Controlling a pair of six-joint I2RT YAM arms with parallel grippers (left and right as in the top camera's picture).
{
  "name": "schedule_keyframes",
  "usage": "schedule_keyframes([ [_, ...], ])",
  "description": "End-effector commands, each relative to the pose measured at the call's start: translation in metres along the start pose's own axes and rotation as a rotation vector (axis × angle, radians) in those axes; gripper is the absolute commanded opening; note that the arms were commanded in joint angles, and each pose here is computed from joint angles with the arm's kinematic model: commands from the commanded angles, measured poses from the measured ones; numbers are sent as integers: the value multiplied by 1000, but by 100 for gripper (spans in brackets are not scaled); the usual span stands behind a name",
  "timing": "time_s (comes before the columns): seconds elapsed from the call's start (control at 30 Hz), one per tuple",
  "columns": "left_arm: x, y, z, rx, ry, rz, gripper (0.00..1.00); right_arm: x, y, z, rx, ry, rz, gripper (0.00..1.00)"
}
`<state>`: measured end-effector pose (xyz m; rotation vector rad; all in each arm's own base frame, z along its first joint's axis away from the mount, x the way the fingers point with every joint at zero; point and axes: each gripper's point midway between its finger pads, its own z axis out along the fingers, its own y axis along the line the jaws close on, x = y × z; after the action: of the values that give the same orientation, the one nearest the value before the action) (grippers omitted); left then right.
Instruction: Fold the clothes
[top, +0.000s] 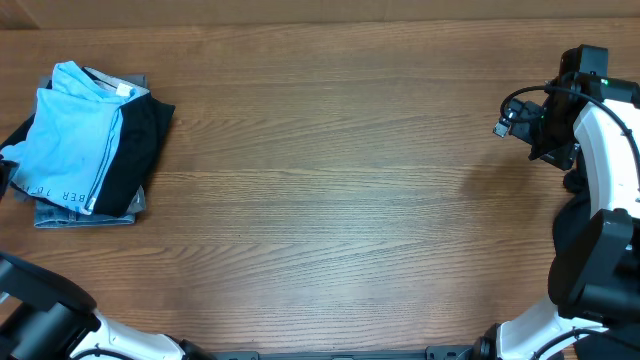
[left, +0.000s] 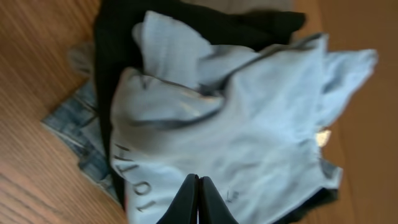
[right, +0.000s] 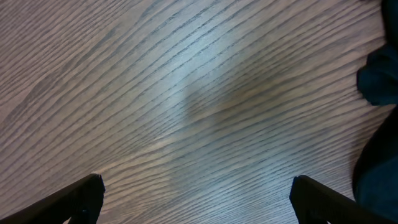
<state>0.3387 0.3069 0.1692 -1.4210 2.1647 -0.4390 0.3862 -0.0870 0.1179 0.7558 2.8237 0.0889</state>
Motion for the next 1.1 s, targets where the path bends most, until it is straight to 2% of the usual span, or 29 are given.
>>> schedule_keyframes([
  [0.0, 4, 21, 33, -64, 54, 22, 4, -5, 1, -6, 2, -25, -2, 100],
  [0.23, 24, 58, 92, -136, 189, 10, 4, -4, 1, -6, 2, -25, -2, 100],
  [0.3, 24, 78, 93, -210, 190, -28, 4, -4, 1, -6, 2, -25, -2, 100],
  [0.47, 15, 77, 81, -199, 154, -56, 4, -5, 1, -6, 2, -25, -2, 100],
  [0.63, 7, 43, 54, -107, 95, -45, 4, -4, 1, -6, 2, -25, -2, 100],
  [0.87, -10, -46, -17, 44, -123, 98, 4, -5, 1, -6, 2, -25, -2, 100],
  [0.97, -8, -71, -26, 31, -186, 172, 4, -4, 1, -6, 2, -25, -2, 100],
  [1.07, -2, -82, -14, -50, -213, 226, 4, -5, 1, -6, 2, -25, -2, 100],
])
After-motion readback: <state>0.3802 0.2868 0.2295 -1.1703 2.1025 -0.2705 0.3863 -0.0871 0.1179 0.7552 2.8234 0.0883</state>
